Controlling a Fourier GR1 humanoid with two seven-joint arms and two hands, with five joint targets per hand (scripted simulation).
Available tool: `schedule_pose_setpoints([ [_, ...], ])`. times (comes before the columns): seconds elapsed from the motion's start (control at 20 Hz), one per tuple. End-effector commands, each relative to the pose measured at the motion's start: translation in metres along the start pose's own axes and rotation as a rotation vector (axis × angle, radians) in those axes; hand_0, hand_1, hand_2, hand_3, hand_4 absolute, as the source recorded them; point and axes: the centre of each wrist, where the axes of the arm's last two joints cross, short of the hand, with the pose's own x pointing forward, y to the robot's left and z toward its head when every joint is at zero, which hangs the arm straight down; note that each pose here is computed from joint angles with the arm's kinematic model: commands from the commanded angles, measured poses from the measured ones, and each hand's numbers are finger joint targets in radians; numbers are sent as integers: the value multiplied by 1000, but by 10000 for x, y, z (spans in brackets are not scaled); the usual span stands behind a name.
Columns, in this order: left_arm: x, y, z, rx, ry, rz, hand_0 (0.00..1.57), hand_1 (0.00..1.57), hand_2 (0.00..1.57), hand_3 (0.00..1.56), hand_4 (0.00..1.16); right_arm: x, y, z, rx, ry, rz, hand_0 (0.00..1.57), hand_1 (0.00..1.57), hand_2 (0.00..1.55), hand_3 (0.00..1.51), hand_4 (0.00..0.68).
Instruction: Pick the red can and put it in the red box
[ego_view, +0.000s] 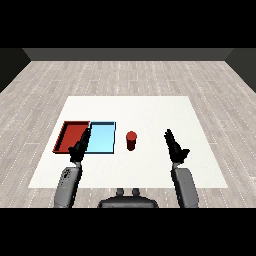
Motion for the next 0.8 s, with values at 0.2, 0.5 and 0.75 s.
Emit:
schedule_pose_setpoints([
  [0.2, -197, 141, 168, 62, 100, -7, 0, 0, 0, 0, 0, -26, -212, 270, -13, 78, 76, 0, 0, 0, 0, 0],
  [0.5, -231, 182, 301, 75, -371, 127, 0, 0, 0, 0, 0, 219, -240, 281, 37, -260, -44, 0, 0, 0, 0, 0],
  [0.75, -192, 144, 131, 86, -401, 127, 0, 0, 0, 0, 0, -109, -112, 351, 30, -261, -71, 0, 0, 0, 0, 0],
])
